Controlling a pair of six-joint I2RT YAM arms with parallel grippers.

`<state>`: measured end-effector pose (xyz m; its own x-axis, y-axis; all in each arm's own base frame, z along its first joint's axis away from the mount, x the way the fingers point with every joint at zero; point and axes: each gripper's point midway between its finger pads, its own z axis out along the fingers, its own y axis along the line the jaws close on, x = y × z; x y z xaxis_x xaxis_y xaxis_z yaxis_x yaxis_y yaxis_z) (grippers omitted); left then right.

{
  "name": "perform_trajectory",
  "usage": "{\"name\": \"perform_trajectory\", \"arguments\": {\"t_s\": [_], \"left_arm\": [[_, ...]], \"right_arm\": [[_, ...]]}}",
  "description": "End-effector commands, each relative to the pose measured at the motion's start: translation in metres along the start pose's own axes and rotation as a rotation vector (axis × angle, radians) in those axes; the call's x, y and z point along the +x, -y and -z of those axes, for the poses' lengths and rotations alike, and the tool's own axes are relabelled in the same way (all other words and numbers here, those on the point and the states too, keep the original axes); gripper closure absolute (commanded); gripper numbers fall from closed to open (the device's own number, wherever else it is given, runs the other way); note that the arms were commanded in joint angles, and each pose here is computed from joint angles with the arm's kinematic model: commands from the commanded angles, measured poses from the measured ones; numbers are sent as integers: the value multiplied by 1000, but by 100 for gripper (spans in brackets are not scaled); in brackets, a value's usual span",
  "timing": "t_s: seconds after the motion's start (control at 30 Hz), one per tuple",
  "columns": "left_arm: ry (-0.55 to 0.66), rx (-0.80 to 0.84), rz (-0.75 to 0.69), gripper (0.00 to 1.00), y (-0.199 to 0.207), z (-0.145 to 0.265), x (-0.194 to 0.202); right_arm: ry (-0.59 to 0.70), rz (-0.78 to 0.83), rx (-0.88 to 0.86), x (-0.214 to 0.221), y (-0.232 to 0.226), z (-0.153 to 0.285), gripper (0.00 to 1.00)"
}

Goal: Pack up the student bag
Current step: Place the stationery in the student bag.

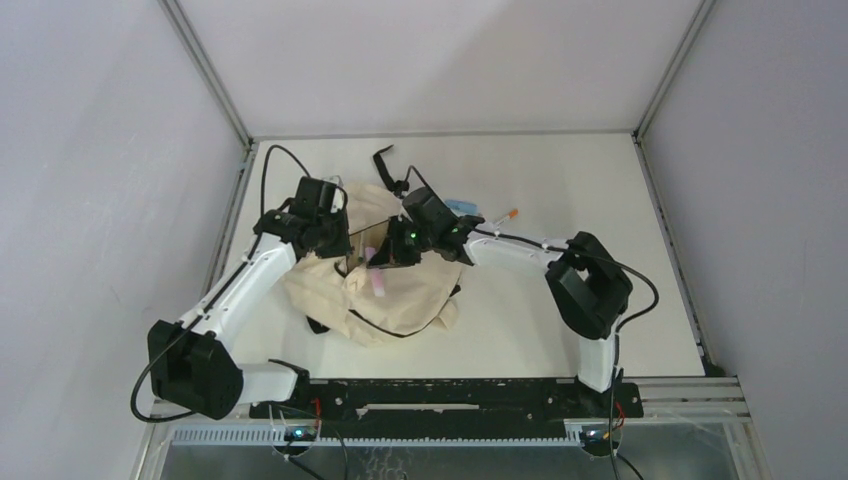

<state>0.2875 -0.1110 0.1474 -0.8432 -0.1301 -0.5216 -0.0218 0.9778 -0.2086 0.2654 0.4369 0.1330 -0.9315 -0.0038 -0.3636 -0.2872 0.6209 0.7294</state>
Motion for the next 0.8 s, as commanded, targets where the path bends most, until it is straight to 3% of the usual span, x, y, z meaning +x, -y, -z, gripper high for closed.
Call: {"name": "perform_trajectory", "arguments": {"t_s": [0.0, 0.27, 0.37, 0.47, 0.63, 0.77], "left_arm": [[48, 72, 15, 100, 11, 11, -5], [50, 87, 3, 100, 11, 13, -1], [46, 100, -1, 100, 13, 13, 0], [41, 101, -9, 100, 13, 14, 1], [39, 96, -11, 100, 12, 12, 0], [32, 90, -13, 100, 12, 9, 2]], "right_arm": [[58, -113, -97, -35, -25, -4, 100], [213, -372, -29, -103, -6, -32, 98], [214, -367, -74, -117, -23, -44, 60], [172, -319, -67, -105, -29, -49, 47], [149, -275, -49, -76, -23, -37, 44], [124, -223, -50, -55, -15, -19, 59]]}}
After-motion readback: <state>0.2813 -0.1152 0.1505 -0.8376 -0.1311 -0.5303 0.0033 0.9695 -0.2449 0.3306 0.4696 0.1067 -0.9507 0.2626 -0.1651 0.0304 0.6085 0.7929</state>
